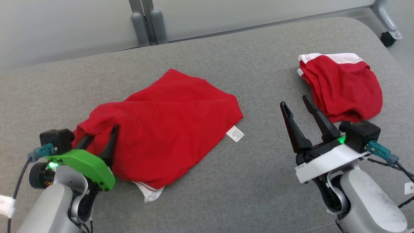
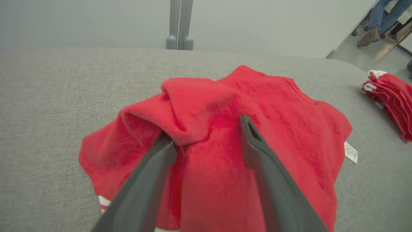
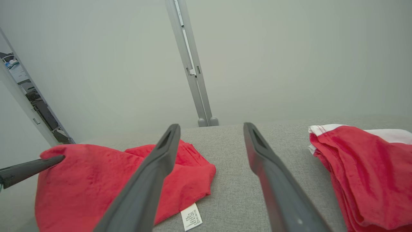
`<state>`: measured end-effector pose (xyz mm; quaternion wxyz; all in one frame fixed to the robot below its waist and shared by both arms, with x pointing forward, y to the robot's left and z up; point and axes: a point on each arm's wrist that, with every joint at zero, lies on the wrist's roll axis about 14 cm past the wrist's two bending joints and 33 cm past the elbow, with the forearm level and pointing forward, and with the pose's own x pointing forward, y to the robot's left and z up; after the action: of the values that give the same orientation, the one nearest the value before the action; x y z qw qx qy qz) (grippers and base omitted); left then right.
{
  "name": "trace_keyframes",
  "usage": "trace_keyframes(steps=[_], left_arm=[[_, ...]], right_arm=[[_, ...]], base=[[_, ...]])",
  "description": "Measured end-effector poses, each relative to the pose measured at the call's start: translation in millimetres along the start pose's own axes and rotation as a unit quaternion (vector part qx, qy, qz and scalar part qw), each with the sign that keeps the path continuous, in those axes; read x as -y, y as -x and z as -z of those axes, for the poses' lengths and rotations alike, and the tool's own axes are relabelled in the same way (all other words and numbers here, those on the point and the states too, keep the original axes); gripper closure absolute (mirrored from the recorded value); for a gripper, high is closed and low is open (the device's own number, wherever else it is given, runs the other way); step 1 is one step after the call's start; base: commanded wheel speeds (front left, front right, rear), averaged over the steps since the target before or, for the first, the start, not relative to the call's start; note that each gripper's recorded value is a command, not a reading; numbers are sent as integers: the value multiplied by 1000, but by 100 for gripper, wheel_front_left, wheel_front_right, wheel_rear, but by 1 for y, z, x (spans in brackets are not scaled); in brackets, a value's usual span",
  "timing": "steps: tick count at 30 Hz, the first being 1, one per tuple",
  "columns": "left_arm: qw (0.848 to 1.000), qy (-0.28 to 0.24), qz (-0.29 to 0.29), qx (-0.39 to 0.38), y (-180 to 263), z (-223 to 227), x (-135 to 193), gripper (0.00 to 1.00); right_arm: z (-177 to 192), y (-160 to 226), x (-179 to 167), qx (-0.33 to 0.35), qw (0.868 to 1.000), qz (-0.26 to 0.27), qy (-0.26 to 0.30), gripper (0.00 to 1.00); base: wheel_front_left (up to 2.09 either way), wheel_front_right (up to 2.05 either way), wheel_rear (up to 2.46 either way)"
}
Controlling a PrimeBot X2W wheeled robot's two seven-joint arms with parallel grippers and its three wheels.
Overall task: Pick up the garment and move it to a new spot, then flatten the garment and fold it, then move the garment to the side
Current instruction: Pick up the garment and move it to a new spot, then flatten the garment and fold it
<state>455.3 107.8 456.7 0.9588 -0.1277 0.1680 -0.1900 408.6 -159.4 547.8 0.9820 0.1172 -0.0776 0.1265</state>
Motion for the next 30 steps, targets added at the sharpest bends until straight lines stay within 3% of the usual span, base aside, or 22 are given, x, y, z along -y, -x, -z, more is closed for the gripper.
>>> trace_keyframes(steps=[5,15,24,30], left_arm=[[998,8,-19,58,8,-3,-7,0],[982,-75,-76,154,57,-43,-22,0],[962,-69,-126,232,115,-61,-9,0],[962,-63,-125,236,123,-51,1,0]], right_arm=[[2,-2,-4,-5,1000,-11,4,0],[-2,7,-16,0,1000,-23,1,0],[7,23,-14,-13,1000,-8,-8,0],[16,20,-16,-27,1000,-14,-7,0]], base=[[0,0,0],[0,0,0],[0,0,0],[0,0,0]])
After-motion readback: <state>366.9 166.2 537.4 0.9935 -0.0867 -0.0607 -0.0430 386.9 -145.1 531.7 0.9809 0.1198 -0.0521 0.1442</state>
